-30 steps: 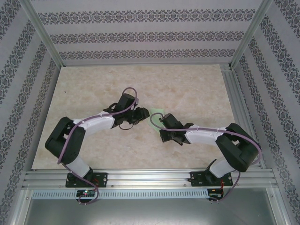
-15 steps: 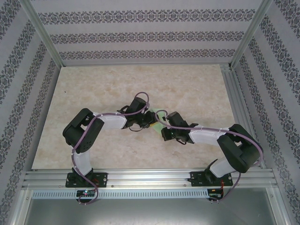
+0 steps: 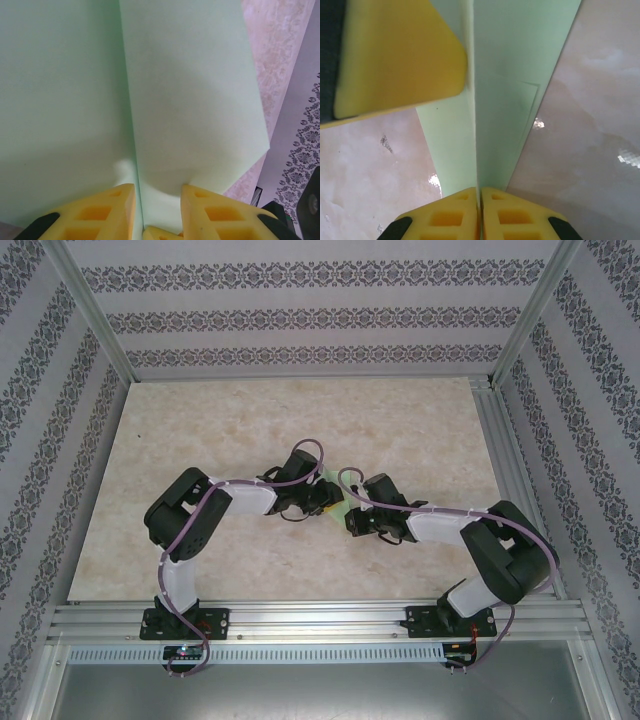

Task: Fold a paper plane with a square sheet of paper (fold left side to right side)
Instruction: Fourth fold the wing at the center of the table.

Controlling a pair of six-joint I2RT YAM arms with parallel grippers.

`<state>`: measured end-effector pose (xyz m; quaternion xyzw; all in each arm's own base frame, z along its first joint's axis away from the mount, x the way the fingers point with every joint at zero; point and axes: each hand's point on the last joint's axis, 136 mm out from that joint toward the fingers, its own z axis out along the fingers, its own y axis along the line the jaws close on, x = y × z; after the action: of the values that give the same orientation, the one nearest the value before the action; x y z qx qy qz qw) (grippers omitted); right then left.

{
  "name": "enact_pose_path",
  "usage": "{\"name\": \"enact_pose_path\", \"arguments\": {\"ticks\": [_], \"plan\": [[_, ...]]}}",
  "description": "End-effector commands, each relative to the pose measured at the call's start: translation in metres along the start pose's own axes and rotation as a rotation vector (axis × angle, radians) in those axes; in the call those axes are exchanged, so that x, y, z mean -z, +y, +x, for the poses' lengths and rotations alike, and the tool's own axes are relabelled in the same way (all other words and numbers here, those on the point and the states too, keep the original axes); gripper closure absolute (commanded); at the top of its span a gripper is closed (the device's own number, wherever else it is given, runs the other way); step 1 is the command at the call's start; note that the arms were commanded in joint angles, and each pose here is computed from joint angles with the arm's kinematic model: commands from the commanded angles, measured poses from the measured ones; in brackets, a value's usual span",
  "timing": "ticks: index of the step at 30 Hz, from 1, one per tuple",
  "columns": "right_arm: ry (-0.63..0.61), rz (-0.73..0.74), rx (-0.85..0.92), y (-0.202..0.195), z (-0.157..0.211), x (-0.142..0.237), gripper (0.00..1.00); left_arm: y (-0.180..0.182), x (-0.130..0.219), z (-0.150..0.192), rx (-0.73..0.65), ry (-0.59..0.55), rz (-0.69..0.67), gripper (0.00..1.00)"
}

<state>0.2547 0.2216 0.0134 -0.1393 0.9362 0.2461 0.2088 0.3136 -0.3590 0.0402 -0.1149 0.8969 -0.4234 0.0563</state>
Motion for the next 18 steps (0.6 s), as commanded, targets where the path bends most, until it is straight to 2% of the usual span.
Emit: {"name": "enact_pose_path", "arguments": {"ticks": [1,11,18], "plan": [[0.042,-0.002,-0.024,-0.006,0.013,-0.006,0.88,-0.006,-0.008,0.001,0.004,0.006,0.006,0.68],[0.015,-0.025,-0.013,0.002,0.007,0.005,0.82,0.015,-0.017,0.005,0.023,0.019,-0.058,0.69],[-0.032,-0.077,-0.037,0.007,-0.009,0.026,0.73,0.02,-0.019,0.006,0.026,0.025,-0.075,0.7]]}}
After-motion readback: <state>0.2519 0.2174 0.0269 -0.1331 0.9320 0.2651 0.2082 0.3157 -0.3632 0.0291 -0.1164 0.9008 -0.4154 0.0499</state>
